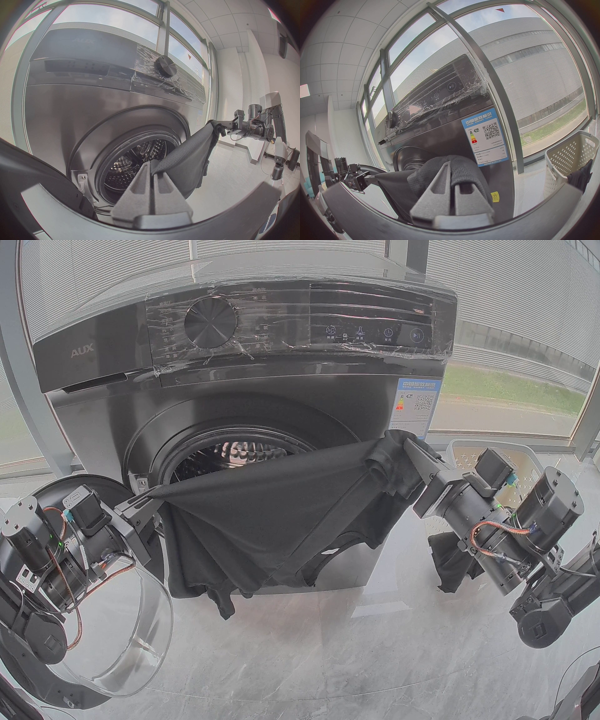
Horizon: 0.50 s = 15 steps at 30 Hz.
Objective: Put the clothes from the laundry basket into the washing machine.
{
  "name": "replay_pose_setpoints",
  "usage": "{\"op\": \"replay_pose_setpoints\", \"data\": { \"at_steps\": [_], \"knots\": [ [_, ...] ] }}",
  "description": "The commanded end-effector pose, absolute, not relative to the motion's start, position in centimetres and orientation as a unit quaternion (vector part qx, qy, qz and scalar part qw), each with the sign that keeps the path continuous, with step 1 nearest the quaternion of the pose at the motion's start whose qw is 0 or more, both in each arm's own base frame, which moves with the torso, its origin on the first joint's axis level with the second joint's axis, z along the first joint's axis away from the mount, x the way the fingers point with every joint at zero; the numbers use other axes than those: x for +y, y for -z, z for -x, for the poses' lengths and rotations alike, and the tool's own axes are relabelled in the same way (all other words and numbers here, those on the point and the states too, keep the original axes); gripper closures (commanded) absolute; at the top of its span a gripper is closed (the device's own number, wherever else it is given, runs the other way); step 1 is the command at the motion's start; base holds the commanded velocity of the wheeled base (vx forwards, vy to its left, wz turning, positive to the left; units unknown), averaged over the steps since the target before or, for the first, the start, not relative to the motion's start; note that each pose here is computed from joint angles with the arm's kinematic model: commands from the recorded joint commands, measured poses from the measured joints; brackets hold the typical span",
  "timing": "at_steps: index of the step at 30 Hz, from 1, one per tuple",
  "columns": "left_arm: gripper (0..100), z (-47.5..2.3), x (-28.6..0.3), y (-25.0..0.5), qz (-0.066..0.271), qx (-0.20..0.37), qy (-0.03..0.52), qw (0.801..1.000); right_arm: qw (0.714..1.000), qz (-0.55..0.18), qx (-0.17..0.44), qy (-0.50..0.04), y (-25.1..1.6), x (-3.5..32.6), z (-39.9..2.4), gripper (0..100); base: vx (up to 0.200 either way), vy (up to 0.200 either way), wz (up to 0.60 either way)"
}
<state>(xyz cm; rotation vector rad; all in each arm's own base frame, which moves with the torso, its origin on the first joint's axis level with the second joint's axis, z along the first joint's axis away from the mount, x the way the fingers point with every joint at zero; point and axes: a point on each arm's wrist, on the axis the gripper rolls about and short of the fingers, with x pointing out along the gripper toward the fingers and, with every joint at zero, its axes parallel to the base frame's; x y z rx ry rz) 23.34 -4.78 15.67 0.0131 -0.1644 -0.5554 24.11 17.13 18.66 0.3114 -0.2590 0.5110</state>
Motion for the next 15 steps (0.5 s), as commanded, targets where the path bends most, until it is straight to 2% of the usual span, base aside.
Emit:
{"op": "replay_pose_setpoints", "data": {
  "at_steps": [1, 11, 12, 15],
  "knots": [
    [100, -23.37, -4.67, -15.55, -0.008, -0.08, 0.272, 0.959, 0.947, -0.154, -0.13, -0.249, -18.79, 17.07, -24.24, 100, 0.0, 0.0, 0.0],
    [100, -23.33, -4.66, -15.28, -0.009, -0.075, 0.272, 0.959, 0.946, -0.155, -0.128, -0.255, -18.75, 17.36, -24.02, 100, 0.0, 0.0, 0.0],
    [0, -23.36, -4.66, -15.25, -0.009, -0.074, 0.272, 0.959, 0.946, -0.155, -0.128, -0.255, -18.75, 17.4, -23.99, 100, 0.0, 0.0, 0.0],
    [0, -23.43, -4.67, -15.2, -0.005, -0.072, 0.271, 0.96, 0.945, -0.156, -0.129, -0.258, -18.83, 17.53, -23.87, 100, 0.0, 0.0, 0.0]
  ]
}}
